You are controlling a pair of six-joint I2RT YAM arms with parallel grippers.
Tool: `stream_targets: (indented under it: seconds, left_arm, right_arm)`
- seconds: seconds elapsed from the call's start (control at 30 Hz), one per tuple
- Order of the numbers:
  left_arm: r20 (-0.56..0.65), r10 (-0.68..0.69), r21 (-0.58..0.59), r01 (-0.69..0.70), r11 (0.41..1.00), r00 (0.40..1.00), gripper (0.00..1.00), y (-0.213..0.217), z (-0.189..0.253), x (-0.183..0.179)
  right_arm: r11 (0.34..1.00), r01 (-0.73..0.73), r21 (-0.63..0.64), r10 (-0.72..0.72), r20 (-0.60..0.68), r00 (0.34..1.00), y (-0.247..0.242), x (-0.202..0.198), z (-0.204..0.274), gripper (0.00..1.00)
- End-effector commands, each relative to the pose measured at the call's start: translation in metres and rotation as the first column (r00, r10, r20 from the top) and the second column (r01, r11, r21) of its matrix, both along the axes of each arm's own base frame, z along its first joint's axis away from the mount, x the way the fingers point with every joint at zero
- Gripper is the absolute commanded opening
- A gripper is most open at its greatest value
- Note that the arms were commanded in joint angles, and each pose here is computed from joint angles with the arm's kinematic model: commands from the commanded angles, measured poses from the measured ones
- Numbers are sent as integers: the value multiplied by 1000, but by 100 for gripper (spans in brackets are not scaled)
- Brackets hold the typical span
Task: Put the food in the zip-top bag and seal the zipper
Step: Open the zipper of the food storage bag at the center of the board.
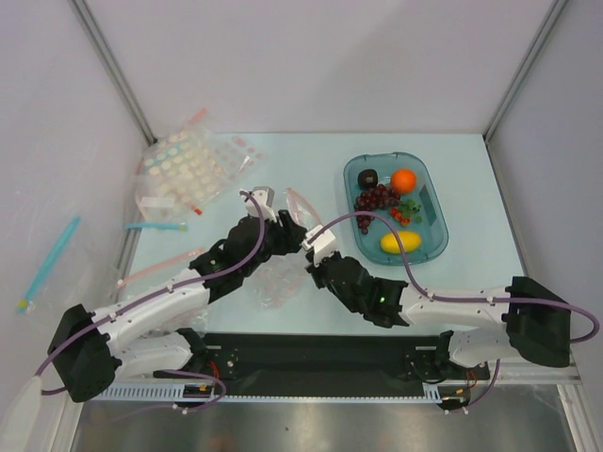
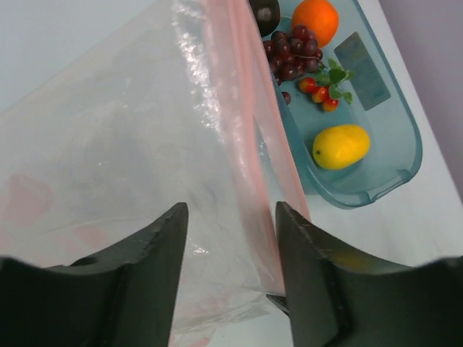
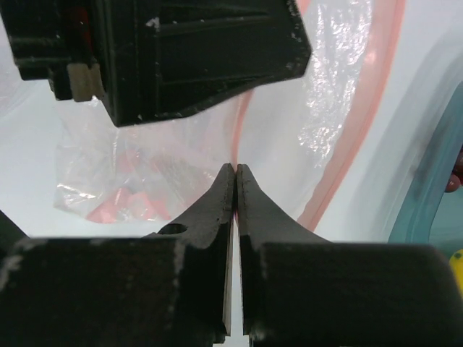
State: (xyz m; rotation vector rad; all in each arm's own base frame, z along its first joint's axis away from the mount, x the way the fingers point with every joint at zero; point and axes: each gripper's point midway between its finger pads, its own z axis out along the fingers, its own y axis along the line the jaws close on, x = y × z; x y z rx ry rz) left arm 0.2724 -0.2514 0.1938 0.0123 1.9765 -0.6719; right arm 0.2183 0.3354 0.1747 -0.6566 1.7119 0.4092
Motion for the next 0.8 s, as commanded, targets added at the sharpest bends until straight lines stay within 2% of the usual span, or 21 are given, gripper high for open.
stream_targets:
  seconds: [0.0, 0.03, 0.07, 0.13, 0.17, 0.2, 0.23, 0.3, 0.37, 0.57, 0.77]
  left_arm:
    - [40, 24, -21, -23, 1000, 999, 55, -3, 23, 8]
    - [42, 21, -18, -20, 1000, 999, 51, -3, 23, 8]
    - [39, 16, -14, -16, 1000, 999, 42, -5, 21, 8]
    - [36, 9, -8, -8, 1000, 999, 30, -6, 21, 8]
    - [34, 5, -5, -5, 1000, 999, 14, -8, 21, 10]
    - [18, 4, 15, -4, 1000, 1000, 6, -7, 16, 8]
    - [15, 4, 20, -4, 1000, 1000, 0, -7, 16, 9]
    - [16, 1, 27, -2, 1000, 1000, 0, -8, 17, 10]
    - [18, 5, 34, -6, 999, 1000, 0, -6, 16, 10]
    - [24, 0, 42, -1, 999, 1000, 0, -6, 15, 9]
    - [24, -22, 40, 21, 999, 999, 0, -9, 16, 7]
  right_arm:
    - [996, 46, 73, -51, 59, 997, 7, 9, 32, 1]
    - [996, 46, 75, -50, 61, 997, 8, 9, 33, 1]
    - [996, 43, 72, -47, 60, 997, 9, 8, 32, 2]
    - [996, 41, 73, -46, 61, 997, 11, 6, 32, 9]
    - [996, 42, 73, -47, 62, 997, 12, 6, 32, 13]
    - [998, 44, 53, -48, 77, 996, 11, 6, 32, 28]
    - [998, 46, 53, -50, 78, 996, 11, 7, 32, 37]
    - [997, 56, 55, -60, 80, 995, 10, 8, 33, 55]
    - [996, 66, 64, -71, 81, 994, 8, 8, 36, 59]
    - [986, 107, 124, -118, 86, 989, -10, 13, 51, 60]
    - [957, 197, 214, -199, -15, 980, -40, 35, 48, 60]
